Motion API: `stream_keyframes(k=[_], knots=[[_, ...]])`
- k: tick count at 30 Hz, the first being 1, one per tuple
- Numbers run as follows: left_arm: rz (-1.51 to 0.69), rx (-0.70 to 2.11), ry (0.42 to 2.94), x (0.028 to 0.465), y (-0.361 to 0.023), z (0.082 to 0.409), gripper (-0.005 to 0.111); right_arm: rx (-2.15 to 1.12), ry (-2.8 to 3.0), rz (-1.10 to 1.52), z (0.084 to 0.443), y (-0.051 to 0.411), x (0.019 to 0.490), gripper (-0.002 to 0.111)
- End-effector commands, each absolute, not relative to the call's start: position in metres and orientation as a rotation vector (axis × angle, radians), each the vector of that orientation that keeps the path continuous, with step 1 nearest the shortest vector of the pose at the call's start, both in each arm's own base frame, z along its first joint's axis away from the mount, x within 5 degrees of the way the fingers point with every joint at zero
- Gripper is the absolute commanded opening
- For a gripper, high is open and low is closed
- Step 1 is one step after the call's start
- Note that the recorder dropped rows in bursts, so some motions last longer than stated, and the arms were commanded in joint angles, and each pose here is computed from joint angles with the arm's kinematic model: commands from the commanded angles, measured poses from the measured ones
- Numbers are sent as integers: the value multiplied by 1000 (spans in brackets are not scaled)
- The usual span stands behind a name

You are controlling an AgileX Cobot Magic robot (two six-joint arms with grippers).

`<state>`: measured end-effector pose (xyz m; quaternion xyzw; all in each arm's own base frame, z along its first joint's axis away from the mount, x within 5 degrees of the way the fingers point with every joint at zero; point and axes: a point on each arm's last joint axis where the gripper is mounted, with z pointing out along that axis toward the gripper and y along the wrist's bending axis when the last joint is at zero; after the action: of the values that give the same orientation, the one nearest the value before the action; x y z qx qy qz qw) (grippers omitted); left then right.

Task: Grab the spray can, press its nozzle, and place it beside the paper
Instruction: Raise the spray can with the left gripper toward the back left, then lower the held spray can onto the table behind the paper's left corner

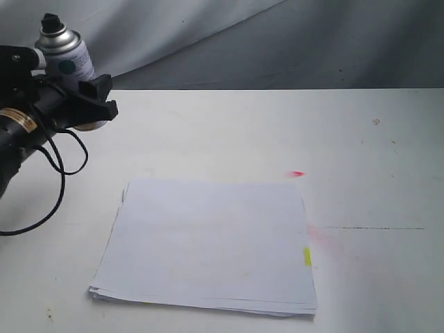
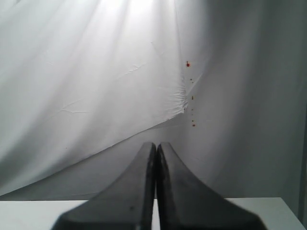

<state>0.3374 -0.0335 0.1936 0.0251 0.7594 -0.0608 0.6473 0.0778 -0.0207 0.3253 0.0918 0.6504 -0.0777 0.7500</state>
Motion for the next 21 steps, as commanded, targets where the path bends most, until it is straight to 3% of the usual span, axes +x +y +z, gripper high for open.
stream_keyframes(k=[1,13,21], knots=[[-157,61,1667,351,-34,173,0,210,1418,-170,325,-21,77,0],[-129,105,1686,404,-38,132,0,210,1418,-170,325,-21,77,0],[-106,112,1729,422,-22,101,0,210,1418,-170,325,-21,77,0]])
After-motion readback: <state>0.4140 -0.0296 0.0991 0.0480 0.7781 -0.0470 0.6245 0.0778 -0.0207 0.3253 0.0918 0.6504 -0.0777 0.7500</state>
